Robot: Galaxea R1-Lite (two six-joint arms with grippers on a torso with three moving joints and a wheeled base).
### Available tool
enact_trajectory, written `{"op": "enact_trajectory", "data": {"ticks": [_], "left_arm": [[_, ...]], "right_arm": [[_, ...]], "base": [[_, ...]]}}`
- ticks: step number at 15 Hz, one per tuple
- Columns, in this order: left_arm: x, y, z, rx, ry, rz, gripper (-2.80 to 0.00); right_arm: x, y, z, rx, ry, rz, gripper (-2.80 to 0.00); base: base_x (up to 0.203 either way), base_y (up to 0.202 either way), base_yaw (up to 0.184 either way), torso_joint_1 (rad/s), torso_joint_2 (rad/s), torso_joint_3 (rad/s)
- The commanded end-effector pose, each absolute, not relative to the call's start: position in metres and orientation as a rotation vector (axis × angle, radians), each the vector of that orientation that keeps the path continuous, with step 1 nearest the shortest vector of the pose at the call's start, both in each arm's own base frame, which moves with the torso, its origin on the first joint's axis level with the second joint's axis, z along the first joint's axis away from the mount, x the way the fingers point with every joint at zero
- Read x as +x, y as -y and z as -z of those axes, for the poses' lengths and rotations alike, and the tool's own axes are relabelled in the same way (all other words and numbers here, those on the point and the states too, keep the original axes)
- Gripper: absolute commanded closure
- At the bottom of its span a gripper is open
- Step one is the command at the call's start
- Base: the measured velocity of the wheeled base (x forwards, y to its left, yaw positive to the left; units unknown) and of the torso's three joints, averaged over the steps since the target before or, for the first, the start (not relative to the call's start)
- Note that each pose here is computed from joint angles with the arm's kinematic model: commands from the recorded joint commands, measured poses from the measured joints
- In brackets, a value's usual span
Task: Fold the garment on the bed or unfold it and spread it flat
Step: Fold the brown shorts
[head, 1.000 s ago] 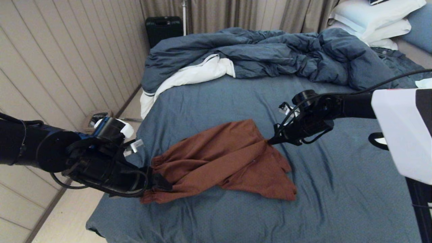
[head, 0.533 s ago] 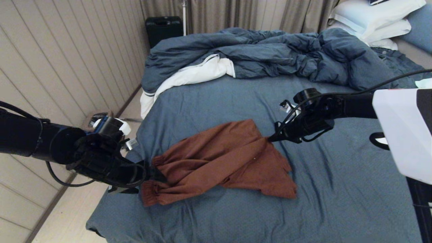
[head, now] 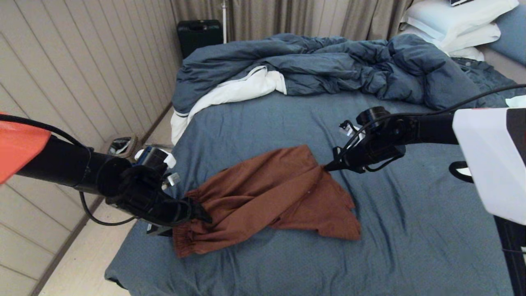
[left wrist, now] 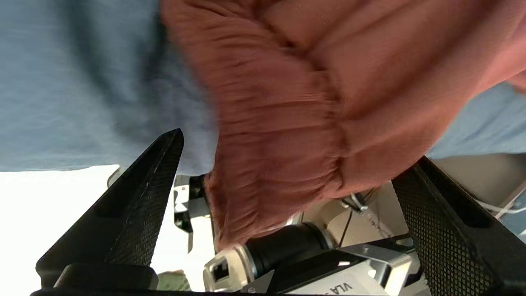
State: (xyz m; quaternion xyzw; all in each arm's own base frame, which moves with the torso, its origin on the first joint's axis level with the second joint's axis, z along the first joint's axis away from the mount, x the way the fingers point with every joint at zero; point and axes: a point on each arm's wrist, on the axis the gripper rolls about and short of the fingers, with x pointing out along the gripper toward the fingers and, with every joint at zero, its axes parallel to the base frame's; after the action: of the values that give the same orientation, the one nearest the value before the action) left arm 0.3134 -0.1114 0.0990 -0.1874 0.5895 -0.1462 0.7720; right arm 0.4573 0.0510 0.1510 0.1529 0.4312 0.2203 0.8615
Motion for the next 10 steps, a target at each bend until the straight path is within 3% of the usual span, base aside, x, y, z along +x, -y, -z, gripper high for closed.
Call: {"op": "enact_trajectory", "data": {"ticks": [1,10], "left_arm": [[0.313,0.118,-0.089,-0.393,-1.314,0.32,-2.8],[0.301,0.119,-0.069,-0.38,-1.389,0.305,-2.8]], "right_arm": [[0.457,-0.051,-0.15,0.33,-0.908,-0.479,0.0],[0.462,-0.051,-0.148,0.329,-0.877,-0.484,0.0]], "base": [[0.0,0.0,0.0,0.0,0.0,0.0],[0.0,0.0,0.0,0.0,0.0,0.0]]}}
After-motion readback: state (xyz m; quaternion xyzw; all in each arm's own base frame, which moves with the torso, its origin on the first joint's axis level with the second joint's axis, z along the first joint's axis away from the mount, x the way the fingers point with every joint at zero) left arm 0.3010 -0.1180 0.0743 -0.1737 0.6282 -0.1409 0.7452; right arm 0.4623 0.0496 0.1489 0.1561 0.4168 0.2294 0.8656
